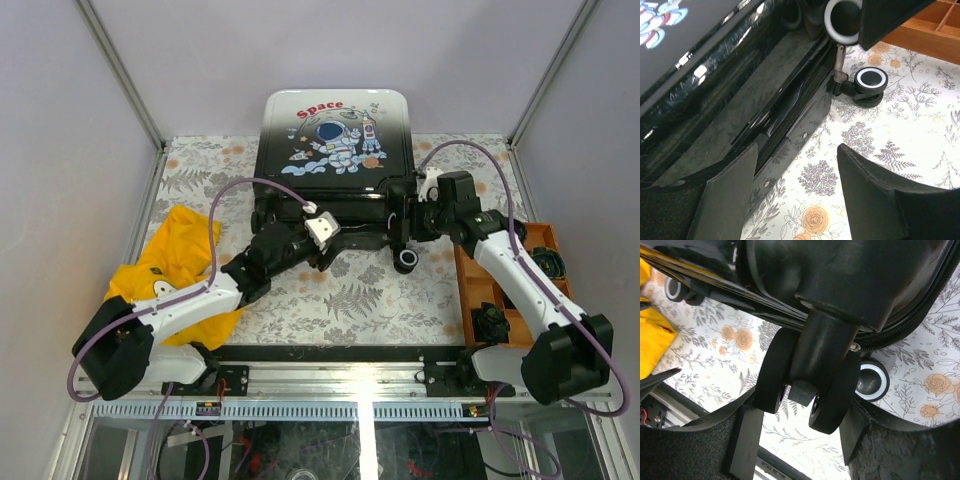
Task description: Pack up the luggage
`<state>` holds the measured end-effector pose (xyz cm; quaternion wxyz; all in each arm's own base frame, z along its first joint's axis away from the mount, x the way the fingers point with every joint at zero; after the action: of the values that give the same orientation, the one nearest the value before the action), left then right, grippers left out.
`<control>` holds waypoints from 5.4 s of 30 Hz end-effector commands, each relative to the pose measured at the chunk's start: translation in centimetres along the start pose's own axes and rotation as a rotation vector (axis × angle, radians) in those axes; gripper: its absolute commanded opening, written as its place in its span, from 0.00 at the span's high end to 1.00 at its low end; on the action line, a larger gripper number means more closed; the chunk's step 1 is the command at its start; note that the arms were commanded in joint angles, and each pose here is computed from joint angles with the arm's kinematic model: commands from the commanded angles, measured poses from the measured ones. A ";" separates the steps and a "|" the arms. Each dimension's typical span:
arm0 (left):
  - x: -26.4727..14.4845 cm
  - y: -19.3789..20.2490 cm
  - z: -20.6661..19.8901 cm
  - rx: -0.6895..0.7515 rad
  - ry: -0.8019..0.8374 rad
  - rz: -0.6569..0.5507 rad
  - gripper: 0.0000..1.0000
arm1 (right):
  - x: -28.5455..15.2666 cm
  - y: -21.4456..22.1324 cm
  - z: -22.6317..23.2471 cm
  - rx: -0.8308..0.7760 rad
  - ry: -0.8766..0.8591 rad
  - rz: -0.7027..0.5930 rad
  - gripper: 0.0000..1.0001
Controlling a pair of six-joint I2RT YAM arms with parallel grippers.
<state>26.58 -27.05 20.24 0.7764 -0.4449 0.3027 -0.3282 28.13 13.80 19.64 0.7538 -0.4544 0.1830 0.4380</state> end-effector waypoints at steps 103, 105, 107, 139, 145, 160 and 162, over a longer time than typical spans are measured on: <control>-7.5 -2.2 9.7 -0.852 0.042 0.194 1.00 | -3.9 3.4 -4.8 -0.103 -0.098 -0.173 0.05; -7.9 -2.9 9.6 -0.887 0.077 0.170 1.00 | -3.5 3.7 -5.7 -0.097 -0.101 -0.182 0.12; -8.3 -3.0 9.7 -0.918 0.086 0.152 1.00 | -2.8 3.8 -6.1 -0.117 -0.108 -0.203 0.18; -8.9 1.7 9.3 -0.953 0.038 0.262 1.00 | 1.4 0.2 -4.7 0.067 -0.329 -0.368 0.87; -9.5 3.3 10.5 -0.952 -0.040 0.294 1.00 | 0.3 0.2 -6.7 0.067 -0.214 -0.366 1.00; -11.4 7.0 12.8 -0.947 -0.183 0.365 1.00 | -2.1 -0.3 -10.7 0.097 -0.274 -0.331 0.84; -11.4 6.9 12.7 -0.947 -0.172 0.362 1.00 | -2.0 0.0 -9.8 0.005 -0.318 -0.362 0.66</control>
<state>30.85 -10.01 20.85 0.5330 -0.7210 0.4406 0.0436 28.32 2.71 13.47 0.8665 -0.3596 0.0967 0.3323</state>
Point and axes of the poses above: each gripper's point midway between its finger pads, its own x axis out along the fingers, its own z axis along the line the jaws close on, y = z × x, the point moved 4 cm from there along -x, back along the fingers, and after that the axes turned 15 degrees about x, right-handed, at the moved point
